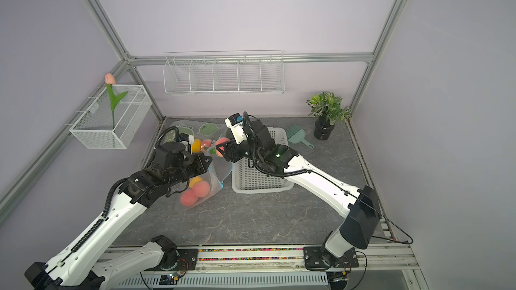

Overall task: Place the peach in a zip-top bag and seal the zipper
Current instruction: Place the peach in the zipper food storage bag.

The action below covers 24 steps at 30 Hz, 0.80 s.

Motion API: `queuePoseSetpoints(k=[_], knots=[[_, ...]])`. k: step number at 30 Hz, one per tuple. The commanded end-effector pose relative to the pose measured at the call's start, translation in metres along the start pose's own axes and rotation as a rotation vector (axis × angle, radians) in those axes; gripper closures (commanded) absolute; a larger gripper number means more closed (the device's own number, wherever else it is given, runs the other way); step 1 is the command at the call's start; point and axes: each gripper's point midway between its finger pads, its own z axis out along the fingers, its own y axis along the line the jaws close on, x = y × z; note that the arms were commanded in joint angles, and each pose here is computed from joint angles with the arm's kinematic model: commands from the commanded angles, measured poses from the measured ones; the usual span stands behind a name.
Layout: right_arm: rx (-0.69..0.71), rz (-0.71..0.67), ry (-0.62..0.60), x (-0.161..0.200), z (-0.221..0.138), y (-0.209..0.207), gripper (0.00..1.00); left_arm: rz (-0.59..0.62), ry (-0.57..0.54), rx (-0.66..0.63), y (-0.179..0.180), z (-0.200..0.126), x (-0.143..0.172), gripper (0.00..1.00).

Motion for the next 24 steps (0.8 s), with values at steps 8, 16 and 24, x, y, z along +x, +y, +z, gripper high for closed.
queuePoseSetpoints(k=[8, 16, 24], knots=[[-0.017, 0.021, 0.101, 0.030, 0.026, 0.000, 0.38, 0.006, -0.036, 0.027, -0.009, -0.009, -0.010, 1.00], [-0.009, 0.028, 0.146, 0.043, 0.037, -0.003, 0.34, 0.006, -0.037, 0.036, -0.010, -0.010, -0.010, 1.00], [-0.013, 0.021, 0.148, 0.044, 0.039, -0.002, 0.26, 0.007, -0.032, 0.032, -0.009, -0.009, -0.009, 1.00]])
